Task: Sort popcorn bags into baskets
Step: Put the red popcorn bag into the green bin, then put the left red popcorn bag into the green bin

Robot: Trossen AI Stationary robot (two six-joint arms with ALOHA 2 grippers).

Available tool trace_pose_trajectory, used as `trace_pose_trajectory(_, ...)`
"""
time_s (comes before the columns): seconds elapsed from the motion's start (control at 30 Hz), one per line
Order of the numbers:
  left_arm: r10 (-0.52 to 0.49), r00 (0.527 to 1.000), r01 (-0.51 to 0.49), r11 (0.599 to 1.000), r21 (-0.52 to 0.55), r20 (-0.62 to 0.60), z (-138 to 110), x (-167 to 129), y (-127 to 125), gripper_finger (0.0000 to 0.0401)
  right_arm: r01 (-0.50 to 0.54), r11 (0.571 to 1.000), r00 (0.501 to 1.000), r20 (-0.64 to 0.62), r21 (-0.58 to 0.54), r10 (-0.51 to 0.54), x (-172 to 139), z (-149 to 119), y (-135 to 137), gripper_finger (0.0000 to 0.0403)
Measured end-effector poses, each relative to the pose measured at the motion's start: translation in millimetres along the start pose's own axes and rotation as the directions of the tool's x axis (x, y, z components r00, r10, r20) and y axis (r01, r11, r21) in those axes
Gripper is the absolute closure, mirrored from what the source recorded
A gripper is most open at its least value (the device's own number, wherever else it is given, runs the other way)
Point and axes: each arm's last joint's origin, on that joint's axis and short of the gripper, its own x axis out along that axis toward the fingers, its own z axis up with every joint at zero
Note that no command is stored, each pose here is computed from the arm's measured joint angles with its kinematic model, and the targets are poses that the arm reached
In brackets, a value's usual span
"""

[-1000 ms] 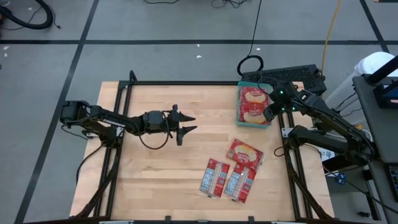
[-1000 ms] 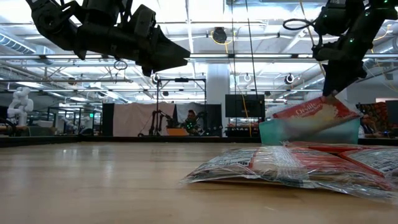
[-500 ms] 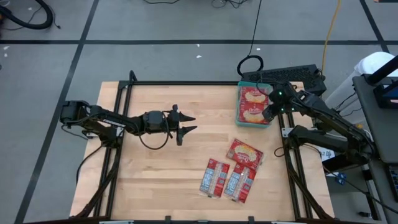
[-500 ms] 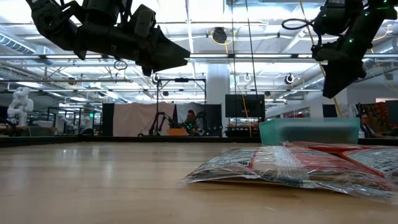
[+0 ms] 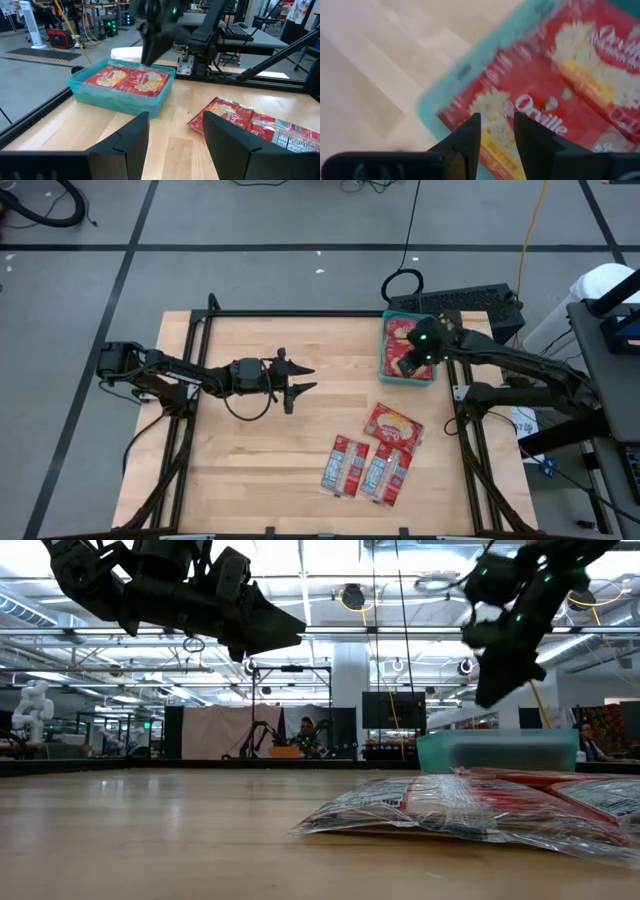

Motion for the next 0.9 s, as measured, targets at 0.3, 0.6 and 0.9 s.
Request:
trace_pose_trajectory(0.3,0.001,1.000,-0.001,1.000,0.001,-0.014,-1,0,0,0.0215,0.175,0.983,0.970,-0.160,-0.050,-0.181,47,4,-5,0.0317)
trace_pose_trajectory(0.6,0.001,1.000,-0.001,1.000,0.005,-0.015,-1,0,0,0.0215,0.196,0.978,0.971,-0.123,-0.064,-0.203,55,10,-9,0.0319)
trace_pose_trajectory(0.9,-0.002,0.998,0.001,1.000,-0.007,-0.070,-7,0,-1,0.0215,0.082,0.994,0.993,0.092,-0.069,-0.076,11,13,1,0.0319)
